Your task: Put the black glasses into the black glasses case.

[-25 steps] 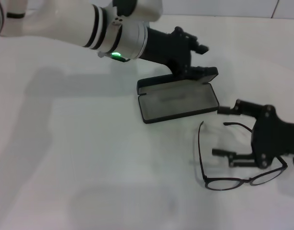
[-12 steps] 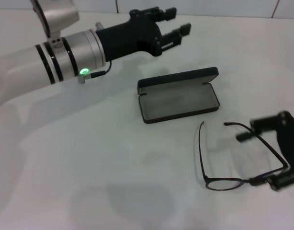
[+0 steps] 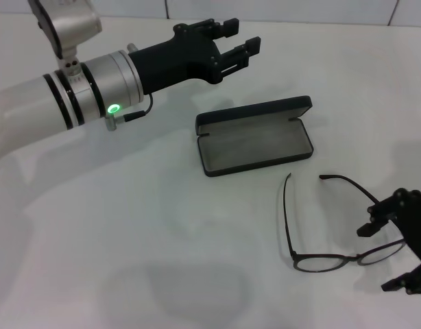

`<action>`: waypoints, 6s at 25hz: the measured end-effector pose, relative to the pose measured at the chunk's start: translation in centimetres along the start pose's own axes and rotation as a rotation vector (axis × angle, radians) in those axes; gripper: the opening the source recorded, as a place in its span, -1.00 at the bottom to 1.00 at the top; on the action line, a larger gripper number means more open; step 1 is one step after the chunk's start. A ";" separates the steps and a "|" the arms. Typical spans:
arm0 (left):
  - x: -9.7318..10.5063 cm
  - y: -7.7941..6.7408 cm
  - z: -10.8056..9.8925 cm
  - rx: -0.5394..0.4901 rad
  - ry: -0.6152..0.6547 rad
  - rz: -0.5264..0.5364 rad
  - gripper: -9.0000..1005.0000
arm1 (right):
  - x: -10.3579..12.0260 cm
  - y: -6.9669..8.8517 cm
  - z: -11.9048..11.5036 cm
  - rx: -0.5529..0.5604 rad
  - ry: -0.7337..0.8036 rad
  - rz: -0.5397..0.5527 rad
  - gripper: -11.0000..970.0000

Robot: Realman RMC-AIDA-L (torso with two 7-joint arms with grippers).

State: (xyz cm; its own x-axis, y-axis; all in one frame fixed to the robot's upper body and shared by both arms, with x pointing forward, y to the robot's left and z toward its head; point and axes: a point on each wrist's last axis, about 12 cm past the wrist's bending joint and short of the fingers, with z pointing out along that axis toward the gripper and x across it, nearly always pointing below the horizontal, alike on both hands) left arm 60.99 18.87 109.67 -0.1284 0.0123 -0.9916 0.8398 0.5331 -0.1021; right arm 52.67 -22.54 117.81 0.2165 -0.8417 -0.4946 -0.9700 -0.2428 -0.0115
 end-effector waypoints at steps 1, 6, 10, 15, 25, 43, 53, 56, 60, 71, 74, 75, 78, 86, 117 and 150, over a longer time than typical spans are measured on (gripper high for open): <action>0.1 0.0 -0.1 -0.005 0.003 -0.018 0.13 | -0.3 -0.3 0.5 0.003 0.035 -0.002 0.56; 0.6 0.4 -0.3 -0.045 0.023 -0.065 0.22 | -2.0 -1.1 2.4 -0.025 0.129 -0.062 0.54; 1.0 0.2 -0.4 -0.051 0.021 -0.083 0.29 | -3.0 -1.5 3.6 -0.023 0.180 -0.096 0.51; 1.3 0.2 -0.9 -0.070 0.011 -0.086 0.30 | -3.5 -1.8 4.8 -0.023 0.239 -0.118 0.49; 1.7 0.1 -1.1 -0.080 0.011 -0.068 0.30 | -4.2 -2.0 6.8 0.008 0.248 -0.173 0.49; 2.0 0.3 -1.5 -0.094 0.020 -0.059 0.29 | -4.9 -2.3 6.7 0.033 0.262 -0.144 -0.06; 2.0 0.2 -1.9 -0.084 0.008 -0.069 0.29 | -4.7 -2.1 4.7 0.021 0.246 -0.143 -0.74; 1.6 -0.3 -2.0 -0.042 -0.026 -0.070 0.29 | -4.1 -1.7 2.7 0.042 0.176 -0.122 -0.74; 0.8 -1.0 -2.5 0.037 -0.093 -0.071 0.29 | -2.6 -1.3 0.3 0.141 0.031 -0.085 -0.74; -2.8 -2.4 -3.9 0.299 -0.280 -0.026 0.29 | 1.8 -2.4 2.1 0.437 -0.341 -0.025 -0.74; -3.1 -2.4 -3.4 0.316 -0.268 -0.028 0.29 | 2.4 -2.3 2.5 0.516 -0.452 -0.043 -0.74; -3.1 -2.5 -3.2 0.325 -0.262 -0.028 0.29 | 2.6 -2.2 2.7 0.537 -0.492 -0.053 -0.74; -3.5 -2.6 -2.2 0.351 -0.224 -0.025 0.29 | 3.1 -1.6 3.1 0.579 -0.577 -0.100 -0.74; -4.2 -3.2 -0.1 0.433 -0.146 -0.005 0.28 | 3.7 -1.1 3.5 0.646 -0.658 -0.158 -0.74; -5.2 -2.4 3.0 0.449 0.177 -0.133 0.28 | 4.6 0.4 2.9 0.705 -0.663 -0.313 -0.74; -4.0 -5.2 4.3 0.500 -0.015 0.113 0.28 | 5.1 0.3 4.1 0.579 -0.864 -0.156 -0.74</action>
State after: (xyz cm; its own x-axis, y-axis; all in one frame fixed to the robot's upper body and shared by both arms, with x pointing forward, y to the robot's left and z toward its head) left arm 59.46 12.39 113.82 -0.0174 0.0329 -0.9993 0.9981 0.0597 -0.0154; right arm 53.02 -24.88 111.70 0.4123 -0.1351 -0.9010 -0.8922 0.1405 -0.4293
